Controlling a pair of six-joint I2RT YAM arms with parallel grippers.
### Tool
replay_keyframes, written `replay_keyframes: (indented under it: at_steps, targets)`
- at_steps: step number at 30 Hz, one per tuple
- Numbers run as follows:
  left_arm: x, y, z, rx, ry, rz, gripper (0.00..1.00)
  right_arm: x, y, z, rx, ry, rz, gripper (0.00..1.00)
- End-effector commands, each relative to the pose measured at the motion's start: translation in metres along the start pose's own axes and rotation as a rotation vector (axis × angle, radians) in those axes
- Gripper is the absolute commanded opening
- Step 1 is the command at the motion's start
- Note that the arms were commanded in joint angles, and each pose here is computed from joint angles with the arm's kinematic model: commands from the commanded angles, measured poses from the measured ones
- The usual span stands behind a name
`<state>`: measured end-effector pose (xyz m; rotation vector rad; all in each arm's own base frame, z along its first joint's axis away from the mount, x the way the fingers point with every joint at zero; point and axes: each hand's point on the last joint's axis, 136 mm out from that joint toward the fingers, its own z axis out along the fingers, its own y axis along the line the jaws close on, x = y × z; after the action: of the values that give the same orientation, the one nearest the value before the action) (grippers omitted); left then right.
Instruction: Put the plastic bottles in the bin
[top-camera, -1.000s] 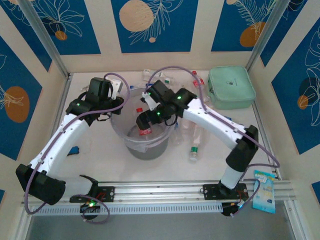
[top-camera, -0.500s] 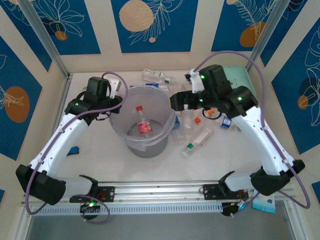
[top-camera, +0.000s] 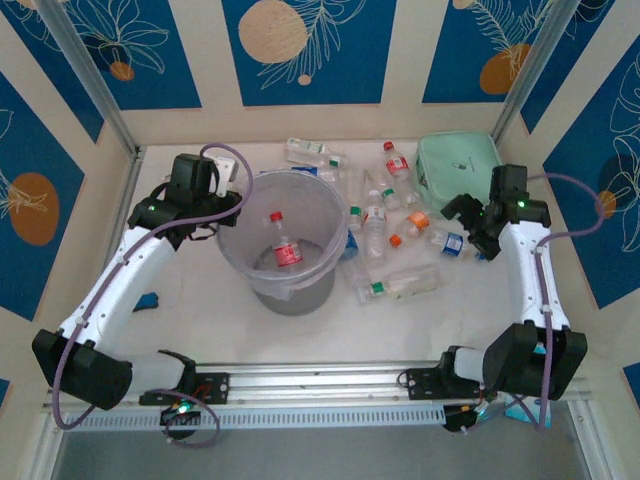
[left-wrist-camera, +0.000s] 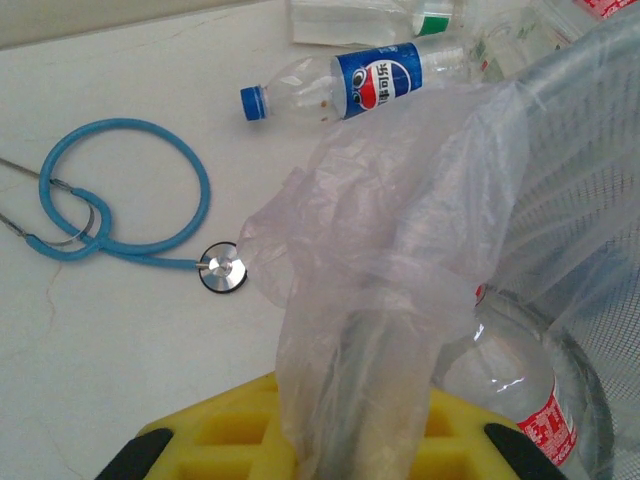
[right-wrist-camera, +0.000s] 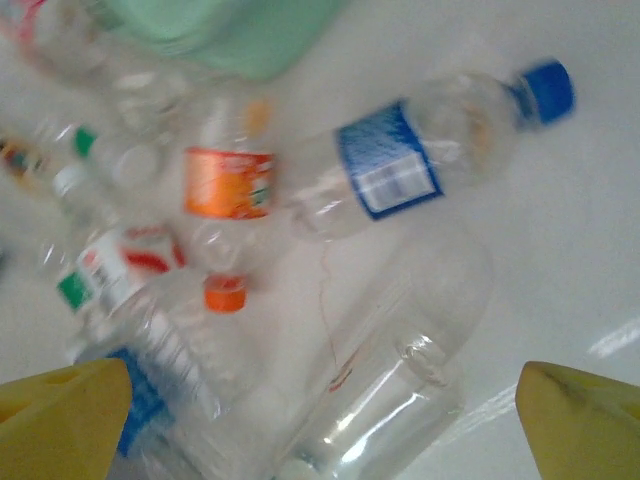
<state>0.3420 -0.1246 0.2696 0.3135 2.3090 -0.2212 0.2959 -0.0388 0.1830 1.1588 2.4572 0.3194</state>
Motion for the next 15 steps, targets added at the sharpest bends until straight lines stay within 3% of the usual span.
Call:
replay_keyframes:
  at_steps: [1, 7, 15]
  targets:
    - [-0.014, 0.007, -0.009, -0.019, -0.066, 0.002, 0.00, -0.018, 0.003, 0.010, -0.039, -0.057, 0.263, 0.99]
    - [-0.013, 0.007, -0.010, -0.018, -0.068, -0.005, 0.00, -0.024, -0.015, 0.050, -0.074, -0.036, 0.575, 1.00]
    - [-0.012, 0.006, -0.009, -0.006, -0.068, -0.004, 0.00, -0.019, -0.033, 0.093, -0.055, -0.027, 0.734, 1.00]
